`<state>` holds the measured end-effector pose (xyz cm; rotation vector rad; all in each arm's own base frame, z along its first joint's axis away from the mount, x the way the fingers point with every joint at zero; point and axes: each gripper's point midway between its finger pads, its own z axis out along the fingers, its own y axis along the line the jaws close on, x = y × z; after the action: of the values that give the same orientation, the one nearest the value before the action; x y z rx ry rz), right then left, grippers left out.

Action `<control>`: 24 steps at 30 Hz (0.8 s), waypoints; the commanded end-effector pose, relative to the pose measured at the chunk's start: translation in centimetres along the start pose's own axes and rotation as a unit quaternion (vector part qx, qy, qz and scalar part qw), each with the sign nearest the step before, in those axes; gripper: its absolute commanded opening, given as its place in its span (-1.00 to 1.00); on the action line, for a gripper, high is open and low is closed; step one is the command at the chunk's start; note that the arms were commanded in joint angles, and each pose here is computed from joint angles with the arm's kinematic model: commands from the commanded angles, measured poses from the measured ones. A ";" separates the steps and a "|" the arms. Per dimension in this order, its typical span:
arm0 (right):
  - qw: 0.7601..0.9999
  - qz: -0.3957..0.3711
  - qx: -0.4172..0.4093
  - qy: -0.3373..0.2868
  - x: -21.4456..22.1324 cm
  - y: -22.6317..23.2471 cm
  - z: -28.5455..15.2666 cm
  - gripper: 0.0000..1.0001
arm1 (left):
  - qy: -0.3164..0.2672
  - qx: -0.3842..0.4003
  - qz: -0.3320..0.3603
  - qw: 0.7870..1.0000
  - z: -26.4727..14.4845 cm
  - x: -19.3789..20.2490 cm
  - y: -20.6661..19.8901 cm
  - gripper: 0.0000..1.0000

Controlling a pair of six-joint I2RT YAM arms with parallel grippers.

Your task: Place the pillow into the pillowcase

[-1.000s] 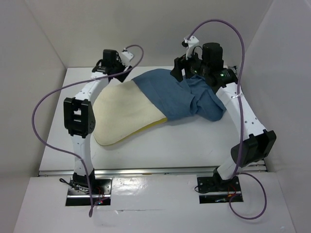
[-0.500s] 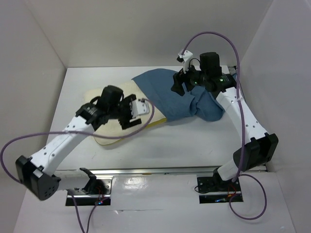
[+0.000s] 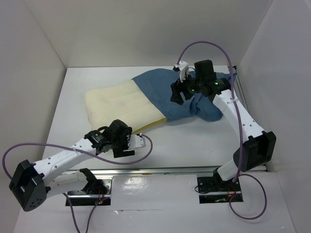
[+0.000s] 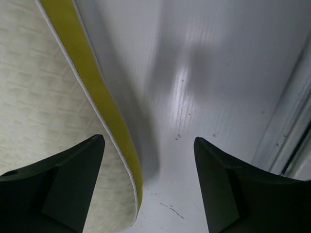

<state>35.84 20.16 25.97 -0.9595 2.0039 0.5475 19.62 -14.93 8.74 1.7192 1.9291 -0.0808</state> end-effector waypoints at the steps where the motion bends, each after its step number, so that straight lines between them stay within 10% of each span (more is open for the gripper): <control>1: 1.000 0.005 0.004 -0.001 0.0 0.9 -0.9 0.61 | -0.021 -0.094 -0.009 0.995 1.4 -1.3 3.6 0.76; 18: 1.000 0.005 0.006 -0.003 0.0 1.0 -0.6 0.64 | 0.032 -0.179 -0.048 0.982 6.3 -0.5 7.6 0.68; 24: 1.000 0.009 0.003 0.004 0.7 1.3 -0.7 0.58 | 0.053 -0.119 -0.079 0.988 7.3 -0.9 6.5 -1.00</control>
<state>35.24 20.09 24.57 -0.9427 2.0576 0.5469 29.23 -16.49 5.51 1.4417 1.9812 0.2811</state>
